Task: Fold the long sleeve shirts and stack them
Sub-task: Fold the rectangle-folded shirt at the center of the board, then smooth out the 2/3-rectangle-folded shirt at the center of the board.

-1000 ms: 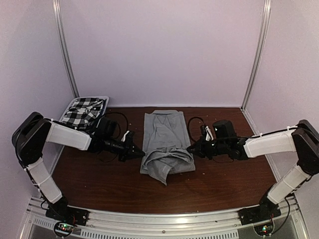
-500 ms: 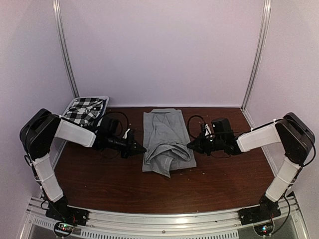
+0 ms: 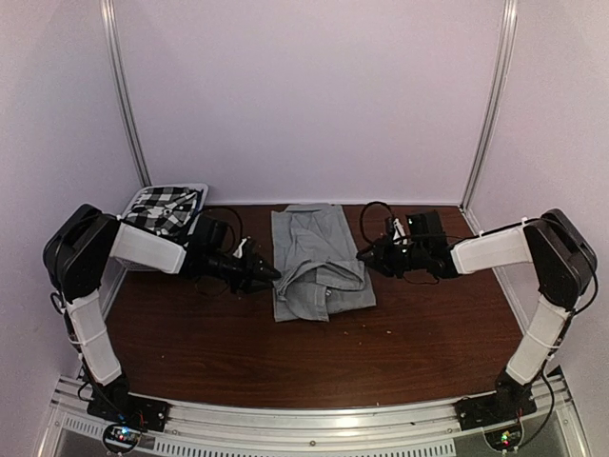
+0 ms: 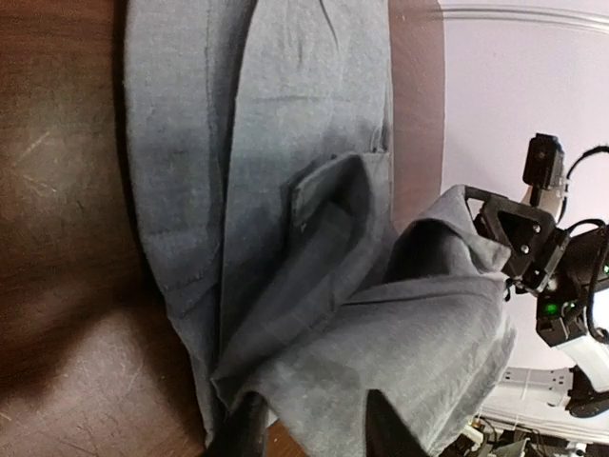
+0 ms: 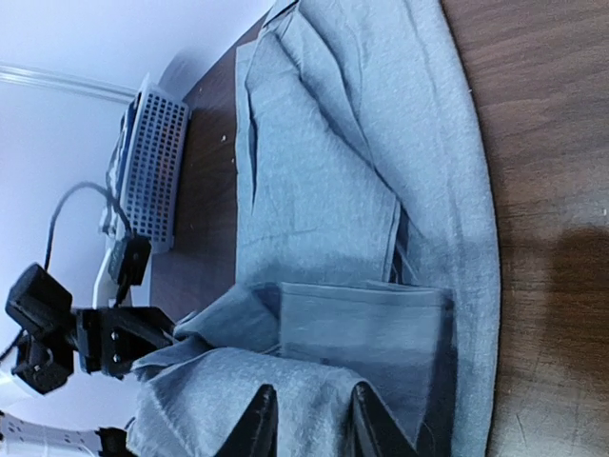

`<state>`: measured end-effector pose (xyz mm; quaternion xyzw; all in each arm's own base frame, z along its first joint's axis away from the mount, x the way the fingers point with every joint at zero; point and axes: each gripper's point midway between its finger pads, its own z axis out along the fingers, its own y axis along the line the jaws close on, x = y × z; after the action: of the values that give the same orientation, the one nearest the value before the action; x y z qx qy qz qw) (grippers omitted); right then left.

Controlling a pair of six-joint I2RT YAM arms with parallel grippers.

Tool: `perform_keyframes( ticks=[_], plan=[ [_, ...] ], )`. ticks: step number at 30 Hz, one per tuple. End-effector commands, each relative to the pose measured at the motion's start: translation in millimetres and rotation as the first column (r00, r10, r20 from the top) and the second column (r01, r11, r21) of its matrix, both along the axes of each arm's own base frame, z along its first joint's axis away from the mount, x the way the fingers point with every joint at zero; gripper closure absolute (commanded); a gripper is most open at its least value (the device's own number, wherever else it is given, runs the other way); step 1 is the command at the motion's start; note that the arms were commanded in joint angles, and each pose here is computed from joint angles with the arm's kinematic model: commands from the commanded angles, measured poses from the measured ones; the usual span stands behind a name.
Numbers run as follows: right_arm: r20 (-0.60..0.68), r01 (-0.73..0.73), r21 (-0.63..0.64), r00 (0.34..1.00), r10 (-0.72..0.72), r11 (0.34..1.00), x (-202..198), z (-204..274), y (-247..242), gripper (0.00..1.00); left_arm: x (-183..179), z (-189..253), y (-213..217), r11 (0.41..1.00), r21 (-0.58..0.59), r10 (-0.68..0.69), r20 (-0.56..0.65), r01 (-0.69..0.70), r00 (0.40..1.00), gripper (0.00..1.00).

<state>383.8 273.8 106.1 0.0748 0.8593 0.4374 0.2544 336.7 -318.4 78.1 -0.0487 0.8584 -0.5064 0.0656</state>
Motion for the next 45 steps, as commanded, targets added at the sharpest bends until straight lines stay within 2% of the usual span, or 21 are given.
perform_keyframes(
  ticks=[1, 3, 7, 13, 16, 19, 24, 29, 33, 35, 38, 45],
  plan=[
    [0.083, 0.0, -0.046, 0.997, 0.004, 0.999, 20.9, 23.9, -7.1, 0.58, 26.0, 20.2, 3.9, 0.999, 0.041, 0.02, 0.125, -0.025, 0.992, 0.46],
    [0.118, -0.005, -0.079, 0.993, 0.014, 0.997, 25.0, 35.6, -8.5, 0.45, 30.7, 27.6, 7.4, 0.998, 0.058, 0.022, 0.158, -0.032, 0.987, 0.38],
    [0.157, -0.01, -0.134, 0.987, 0.031, 0.991, 25.4, 49.8, -12.0, 0.34, 33.6, 37.8, 14.3, 0.995, 0.09, 0.027, 0.214, -0.047, 0.976, 0.29],
    [0.189, -0.059, -0.235, 0.976, 0.105, 0.97, 4.3, 52.2, -6.0, 0.36, 21.0, 42.7, 21.4, 0.991, 0.128, 0.005, 0.26, -0.039, 0.966, 0.29],
    [0.176, -0.107, -0.287, 0.971, 0.162, 0.952, -12.9, 39.7, 3.7, 0.48, 5.6, 39.0, 19.0, 0.987, 0.162, -0.033, 0.274, -0.012, 0.961, 0.4],
    [0.164, -0.16, -0.319, 0.962, 0.22, 0.934, -29.8, 29.4, 17.2, 0.58, -13.5, 32.0, 12.7, 0.979, 0.2, -0.082, 0.273, 0.027, 0.959, 0.6],
    [0.148, -0.224, -0.36, 0.945, 0.292, 0.906, -55.1, 19.4, 37.2, 0.72, -42.2, 19.5, 0.4, 0.96, 0.269, -0.157, 0.275, 0.08, 0.949, 0.84],
    [0.137, -0.236, -0.361, 0.944, 0.302, 0.902, -63.0, 13.1, 42.9, 0.83, -50.2, 18.2, -21.4, 0.959, 0.252, -0.204, 0.287, 0.131, 0.936, 0.9],
    [0.13, -0.21, -0.375, 0.952, 0.275, 0.903, -60.5, 9.8, 38.8, 0.85, -36.4, 16.0, -42.2, 0.958, 0.246, -0.219, 0.292, 0.149, 0.931, 0.9],
    [0.129, -0.194, -0.385, 0.957, 0.261, 0.902, -59.7, 9.6, 35.8, 0.85, -24.3, 15.2, -51.0, 0.959, 0.247, -0.212, 0.294, 0.14, 0.932, 0.85],
    [0.134, -0.166, -0.394, 0.963, 0.235, 0.904, -56.7, 10.6, 31.6, 0.85, 8.1, 15.0, -61.2, 0.962, 0.258, -0.169, 0.31, 0.088, 0.936, 0.79],
    [0.152, -0.158, -0.391, 0.961, 0.233, 0.907, -53.0, 16.5, 34.9, 0.8, 102.1, 0.6, -48.1, 0.97, 0.236, -0.017, 0.309, -0.059, 0.951, 0.78]
  ],
)
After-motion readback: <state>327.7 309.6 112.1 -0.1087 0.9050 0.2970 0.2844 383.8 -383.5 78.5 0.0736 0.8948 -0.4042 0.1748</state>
